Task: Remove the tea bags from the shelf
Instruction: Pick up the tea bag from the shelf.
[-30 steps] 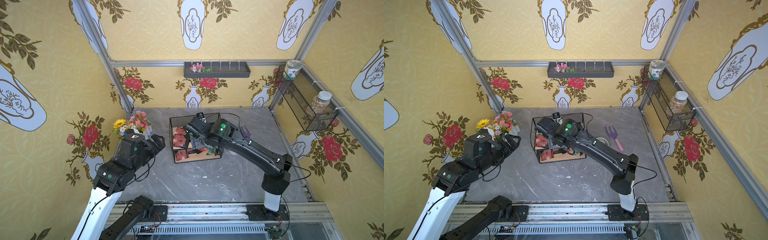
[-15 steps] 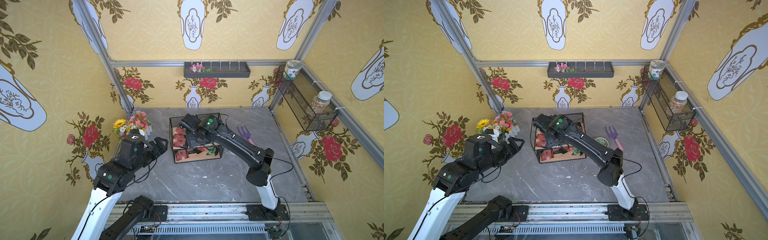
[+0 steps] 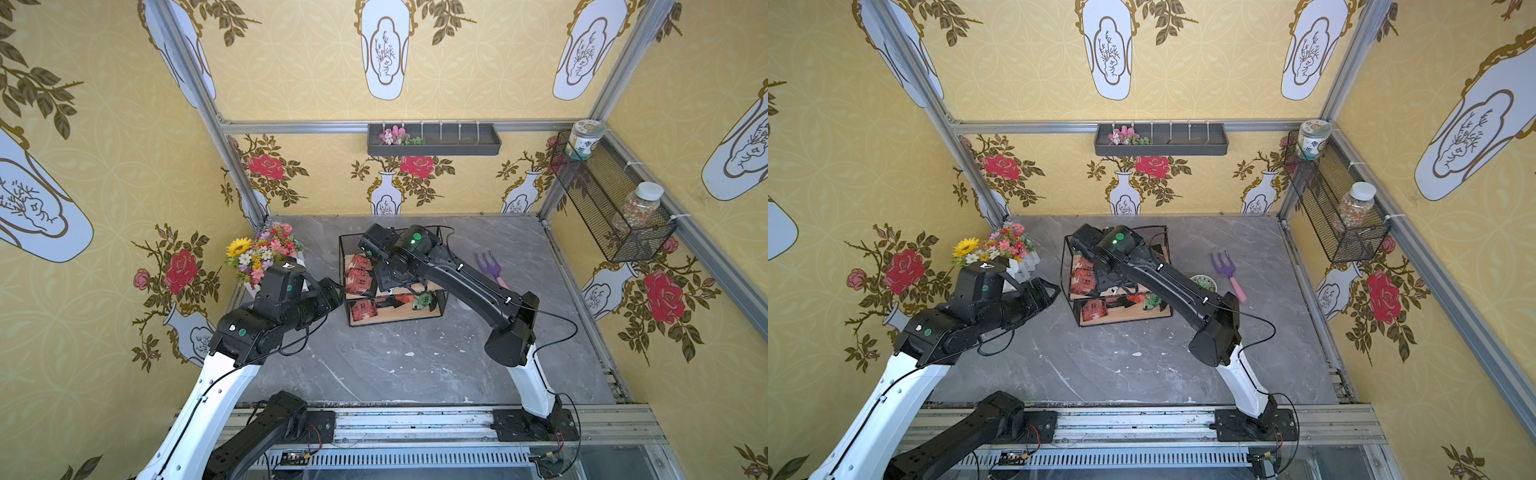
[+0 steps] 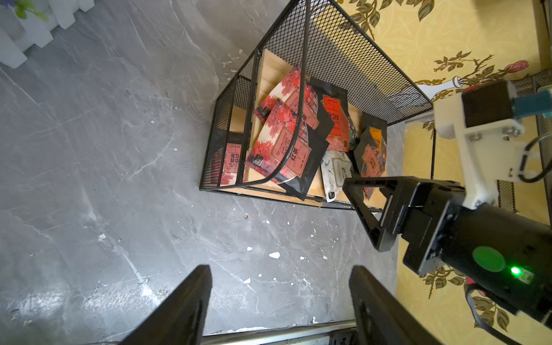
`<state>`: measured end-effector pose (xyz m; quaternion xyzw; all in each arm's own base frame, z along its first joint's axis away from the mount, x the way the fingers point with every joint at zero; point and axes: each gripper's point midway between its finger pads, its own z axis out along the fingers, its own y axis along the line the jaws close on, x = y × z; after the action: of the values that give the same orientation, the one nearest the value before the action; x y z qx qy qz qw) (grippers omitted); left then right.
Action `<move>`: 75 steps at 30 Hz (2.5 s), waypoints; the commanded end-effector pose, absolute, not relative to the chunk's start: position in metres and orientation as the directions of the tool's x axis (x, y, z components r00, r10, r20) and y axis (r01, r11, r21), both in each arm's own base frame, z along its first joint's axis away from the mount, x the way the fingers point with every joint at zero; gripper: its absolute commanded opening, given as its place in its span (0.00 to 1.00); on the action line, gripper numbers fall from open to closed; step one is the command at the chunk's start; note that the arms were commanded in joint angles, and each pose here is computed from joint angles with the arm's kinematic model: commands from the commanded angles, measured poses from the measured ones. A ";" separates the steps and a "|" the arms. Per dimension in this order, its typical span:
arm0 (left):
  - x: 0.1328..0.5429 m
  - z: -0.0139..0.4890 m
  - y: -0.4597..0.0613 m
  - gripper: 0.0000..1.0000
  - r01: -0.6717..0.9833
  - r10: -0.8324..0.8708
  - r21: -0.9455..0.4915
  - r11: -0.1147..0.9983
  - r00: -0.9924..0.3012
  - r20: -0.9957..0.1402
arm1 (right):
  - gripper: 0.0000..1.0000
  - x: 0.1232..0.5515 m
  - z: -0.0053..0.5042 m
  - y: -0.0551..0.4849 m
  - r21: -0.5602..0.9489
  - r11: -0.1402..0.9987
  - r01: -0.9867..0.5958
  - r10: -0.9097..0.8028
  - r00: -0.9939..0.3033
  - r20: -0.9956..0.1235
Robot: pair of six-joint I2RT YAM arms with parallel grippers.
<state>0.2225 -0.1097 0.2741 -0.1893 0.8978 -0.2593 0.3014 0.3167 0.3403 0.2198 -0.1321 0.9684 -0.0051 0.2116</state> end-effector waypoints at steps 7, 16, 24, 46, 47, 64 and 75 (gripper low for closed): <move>0.258 0.284 -0.110 0.57 -0.138 -0.462 -0.529 0.838 -0.696 -0.550 | 0.71 0.319 0.219 0.347 -0.045 0.960 -0.276 -0.270 -0.873 -0.406; 0.298 0.287 -0.109 0.51 -0.100 -0.358 -0.398 0.912 -0.666 -0.655 | 0.70 0.322 0.221 0.346 -0.023 0.963 -0.268 -0.254 -0.878 -0.405; 0.327 0.275 -0.111 0.37 -0.088 -0.270 -0.289 0.953 -0.676 -0.686 | 0.68 0.324 0.221 0.347 -0.002 0.965 -0.263 -0.241 -0.883 -0.403; 0.332 0.246 -0.115 0.19 -0.067 -0.220 -0.249 0.966 -0.718 -0.661 | 0.68 0.329 0.213 0.353 0.037 0.964 -0.262 -0.228 -0.895 -0.383; 0.332 0.246 -0.116 0.18 -0.065 -0.219 -0.250 0.966 -0.719 -0.660 | 0.67 0.330 0.213 0.353 0.039 0.965 -0.261 -0.227 -0.895 -0.384; 0.333 0.247 -0.117 0.13 -0.063 -0.221 -0.255 0.965 -0.721 -0.657 | 0.67 0.330 0.197 0.349 -0.062 0.958 -0.282 -0.284 -0.884 -0.371; 0.334 0.249 -0.117 0.13 -0.063 -0.219 -0.252 0.966 -0.719 -0.660 | 0.59 0.324 0.182 0.342 -0.099 0.953 -0.287 -0.304 -0.893 -0.333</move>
<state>0.3313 -0.1177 0.2464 -0.0793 0.9225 -0.1091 0.3616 0.3260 0.3495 0.1847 -0.1499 0.9722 -0.0073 0.1798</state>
